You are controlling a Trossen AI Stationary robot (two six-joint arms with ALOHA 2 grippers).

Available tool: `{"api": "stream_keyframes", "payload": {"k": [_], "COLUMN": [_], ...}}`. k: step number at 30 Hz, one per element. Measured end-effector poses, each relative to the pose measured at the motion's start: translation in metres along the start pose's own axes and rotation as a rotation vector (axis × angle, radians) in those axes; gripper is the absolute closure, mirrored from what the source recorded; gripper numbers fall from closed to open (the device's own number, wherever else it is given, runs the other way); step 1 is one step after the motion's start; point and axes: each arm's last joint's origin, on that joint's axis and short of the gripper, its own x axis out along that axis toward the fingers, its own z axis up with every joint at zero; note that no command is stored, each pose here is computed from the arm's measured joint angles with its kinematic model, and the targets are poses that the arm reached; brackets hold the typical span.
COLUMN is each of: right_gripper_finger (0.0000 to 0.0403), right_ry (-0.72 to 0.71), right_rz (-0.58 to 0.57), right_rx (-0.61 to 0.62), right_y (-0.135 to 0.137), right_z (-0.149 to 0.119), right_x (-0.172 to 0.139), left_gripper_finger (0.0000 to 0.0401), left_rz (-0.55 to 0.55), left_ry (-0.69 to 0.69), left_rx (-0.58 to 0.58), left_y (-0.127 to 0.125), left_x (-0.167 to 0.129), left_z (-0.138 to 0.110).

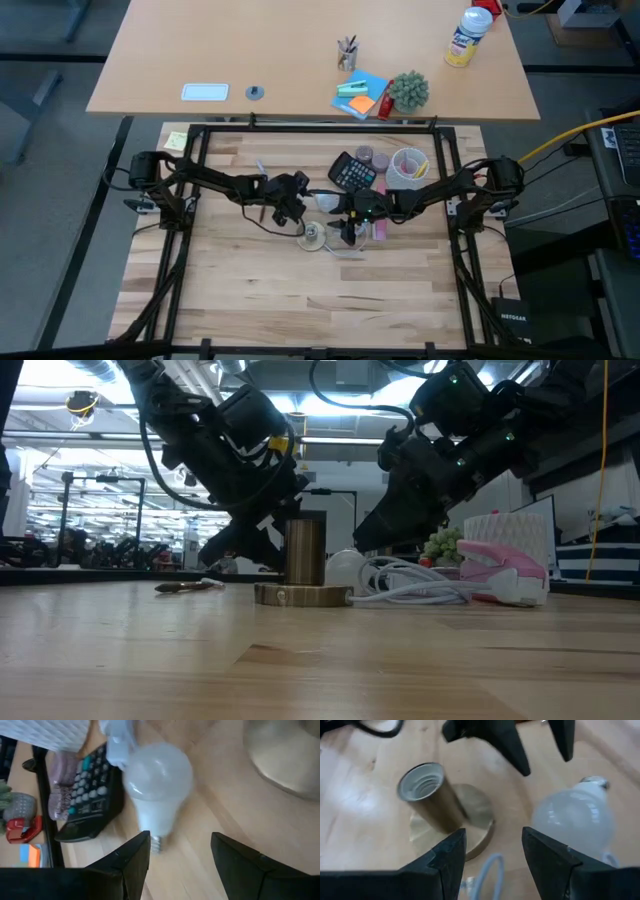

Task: Screw lightbulb
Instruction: Insert the lightbulb into the gold lamp

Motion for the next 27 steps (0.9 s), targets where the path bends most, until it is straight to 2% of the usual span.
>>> {"api": "stream_keyframes", "payload": {"k": [4,11,19,27], "right_gripper_finger": [0.0205,0.0205,0.0205,0.0205], "right_ry": [-0.013,-0.009,-0.004,0.004], "right_rz": [-0.041,-0.032,-0.027,-0.029], "right_rx": [0.000,0.000,0.000,0.000], "right_y": [-0.001,-0.001,-0.001,-0.001], "right_z": [0.000,0.000,0.000,-0.001], "right_x": [0.000,0.000,0.000,0.000], "left_gripper_finger": [0.0201,0.0201,0.0201,0.0201], "left_rz": [0.010,-0.023,-0.085,-0.106], "left_ry": [-0.021,-0.042,-0.115,-0.117], "left_rx": [-0.027,-0.051,0.010,0.045], "left_y": [0.008,0.019,0.027,0.030], "left_x": [0.004,0.018,0.040,0.063], "left_z": [0.001,-0.010,-0.007,-0.003]}}
